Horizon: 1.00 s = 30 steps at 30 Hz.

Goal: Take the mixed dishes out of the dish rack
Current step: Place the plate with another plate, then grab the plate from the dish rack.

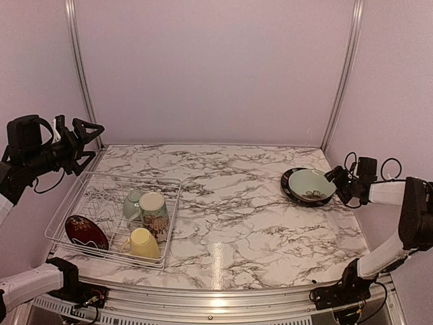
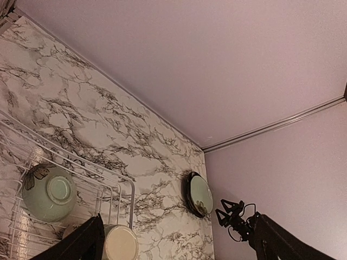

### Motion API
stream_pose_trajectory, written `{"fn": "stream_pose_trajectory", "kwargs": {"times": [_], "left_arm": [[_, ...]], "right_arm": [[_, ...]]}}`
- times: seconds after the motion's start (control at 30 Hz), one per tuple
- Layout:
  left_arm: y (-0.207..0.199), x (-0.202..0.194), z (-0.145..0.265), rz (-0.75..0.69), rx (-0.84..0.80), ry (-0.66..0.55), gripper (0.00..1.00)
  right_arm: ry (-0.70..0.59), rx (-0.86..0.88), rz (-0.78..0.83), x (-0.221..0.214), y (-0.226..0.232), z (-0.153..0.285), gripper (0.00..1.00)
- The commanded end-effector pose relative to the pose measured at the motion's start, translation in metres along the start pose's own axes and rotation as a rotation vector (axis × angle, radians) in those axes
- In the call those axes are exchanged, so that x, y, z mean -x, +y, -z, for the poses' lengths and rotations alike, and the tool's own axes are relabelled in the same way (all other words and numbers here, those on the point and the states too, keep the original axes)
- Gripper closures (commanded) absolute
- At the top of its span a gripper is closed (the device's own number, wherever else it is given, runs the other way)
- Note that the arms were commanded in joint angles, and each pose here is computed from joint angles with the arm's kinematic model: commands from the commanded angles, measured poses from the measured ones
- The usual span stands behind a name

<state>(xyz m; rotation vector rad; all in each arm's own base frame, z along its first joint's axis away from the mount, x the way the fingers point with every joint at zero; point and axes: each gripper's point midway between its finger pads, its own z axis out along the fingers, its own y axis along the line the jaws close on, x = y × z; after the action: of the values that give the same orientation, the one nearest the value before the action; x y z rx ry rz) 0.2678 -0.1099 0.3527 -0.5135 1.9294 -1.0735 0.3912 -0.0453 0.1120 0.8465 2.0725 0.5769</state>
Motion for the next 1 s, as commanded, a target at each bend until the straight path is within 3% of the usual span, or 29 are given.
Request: {"fn": "stream_pose_trajectory", "kwargs": {"times": [0.0,0.17,0.57,0.77,0.97], "left_arm": [[-0.007,0.002,0.001,-0.013,-0.024,-0.010,0.01],[-0.003,0.001,0.001,-0.013,-0.012,-0.009,0.01],[0.012,-0.003,0.000,-0.017,0.067,0.009,0.01],[0.045,-0.009,0.003,0.000,0.256,0.037,0.01],[0.092,-0.023,0.025,0.016,0.548,0.069,0.01]], "right_arm": [[-0.053,-0.055,0.057,0.016,-0.001,0.011,0.10],[-0.065,-0.075,0.089,0.020,0.000,0.019,0.05],[-0.107,-0.083,0.185,0.030,0.015,0.034,0.04],[-0.089,0.013,0.381,0.017,0.074,0.027,0.08],[-0.011,0.191,0.619,-0.032,0.153,0.017,0.13]]}}
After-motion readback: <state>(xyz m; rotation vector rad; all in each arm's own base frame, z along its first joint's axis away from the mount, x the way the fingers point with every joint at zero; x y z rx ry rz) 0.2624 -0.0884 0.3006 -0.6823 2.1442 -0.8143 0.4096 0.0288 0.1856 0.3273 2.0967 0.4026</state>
